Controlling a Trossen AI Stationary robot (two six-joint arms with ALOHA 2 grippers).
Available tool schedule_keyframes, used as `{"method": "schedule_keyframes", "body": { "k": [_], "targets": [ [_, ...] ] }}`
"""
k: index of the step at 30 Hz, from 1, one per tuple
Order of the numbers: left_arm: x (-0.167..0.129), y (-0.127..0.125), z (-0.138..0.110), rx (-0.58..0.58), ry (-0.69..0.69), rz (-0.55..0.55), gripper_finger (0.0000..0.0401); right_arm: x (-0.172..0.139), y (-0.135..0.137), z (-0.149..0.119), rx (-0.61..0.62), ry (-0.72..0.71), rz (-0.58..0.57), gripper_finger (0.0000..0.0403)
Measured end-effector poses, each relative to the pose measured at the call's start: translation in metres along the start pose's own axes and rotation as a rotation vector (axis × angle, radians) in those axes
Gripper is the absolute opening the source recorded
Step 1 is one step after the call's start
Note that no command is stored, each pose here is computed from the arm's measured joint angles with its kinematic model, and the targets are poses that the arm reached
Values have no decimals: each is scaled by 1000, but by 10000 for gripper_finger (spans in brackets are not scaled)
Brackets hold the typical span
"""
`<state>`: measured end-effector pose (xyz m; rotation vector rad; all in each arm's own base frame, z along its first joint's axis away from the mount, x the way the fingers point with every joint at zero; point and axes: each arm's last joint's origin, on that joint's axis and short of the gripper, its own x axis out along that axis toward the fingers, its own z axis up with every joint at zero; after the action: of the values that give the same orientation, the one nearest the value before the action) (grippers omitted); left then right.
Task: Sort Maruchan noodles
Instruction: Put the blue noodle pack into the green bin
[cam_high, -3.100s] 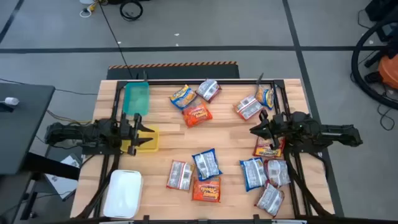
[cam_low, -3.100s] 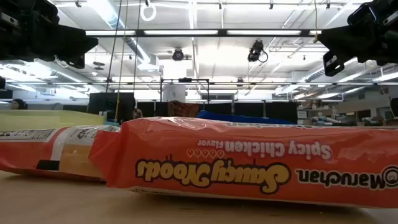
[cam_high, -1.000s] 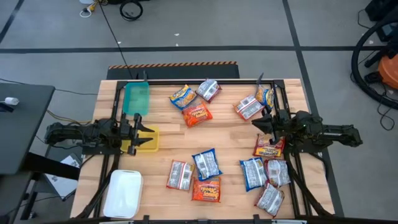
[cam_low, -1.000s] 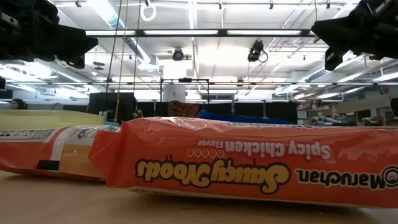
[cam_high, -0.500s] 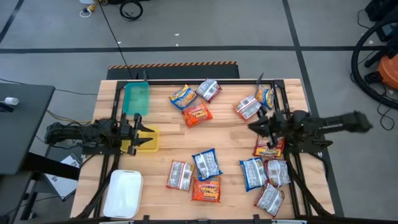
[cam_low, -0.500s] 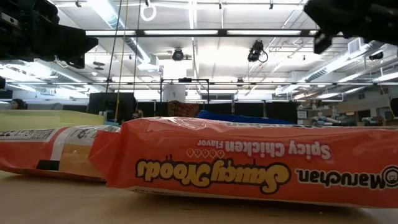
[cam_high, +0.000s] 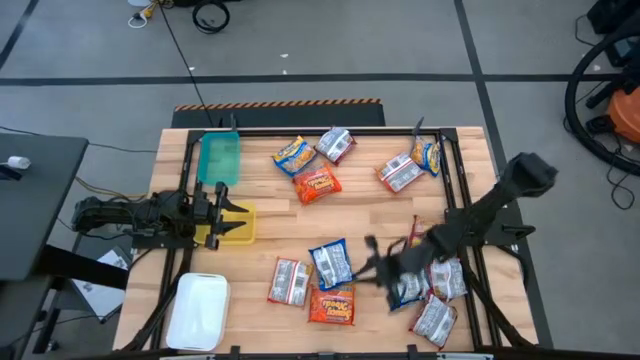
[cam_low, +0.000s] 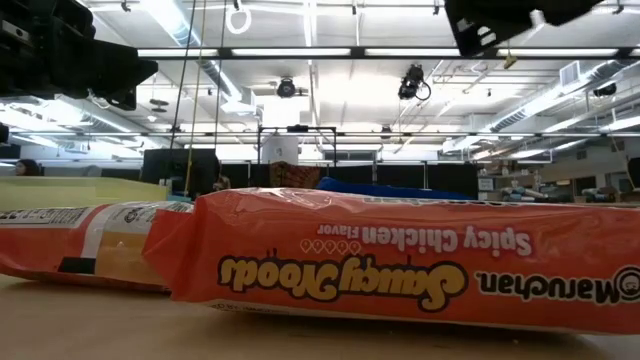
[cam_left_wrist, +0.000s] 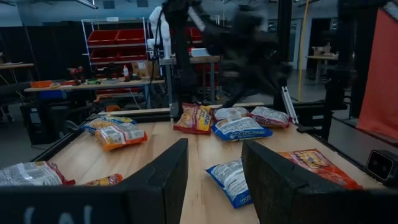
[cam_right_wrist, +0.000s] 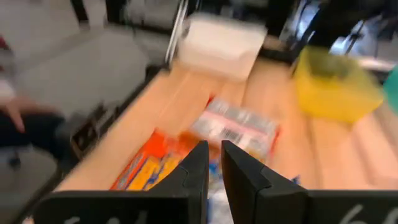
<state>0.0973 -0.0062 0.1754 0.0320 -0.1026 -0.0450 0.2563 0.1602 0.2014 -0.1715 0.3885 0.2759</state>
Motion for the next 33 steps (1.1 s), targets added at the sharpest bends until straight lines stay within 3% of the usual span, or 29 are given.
{"method": "schedule_keyframes", "body": {
  "k": [4,7,16,25,33],
  "targets": [
    [0,0,0,0,0,0,156,25,32,1,-80,145,-5,81],
    [0,0,0,0,0,-1,156,42,47,0,-134,228,-71,120],
    [0,0,0,0,0,-1,156,76,50,-19,-266,337,-226,225],
    [0,0,0,0,0,-1,156,87,13,-35,-226,481,-305,215],
    [0,0,0,0,0,0,156,90,-6,-40,-153,550,-229,176]
  ]
}}
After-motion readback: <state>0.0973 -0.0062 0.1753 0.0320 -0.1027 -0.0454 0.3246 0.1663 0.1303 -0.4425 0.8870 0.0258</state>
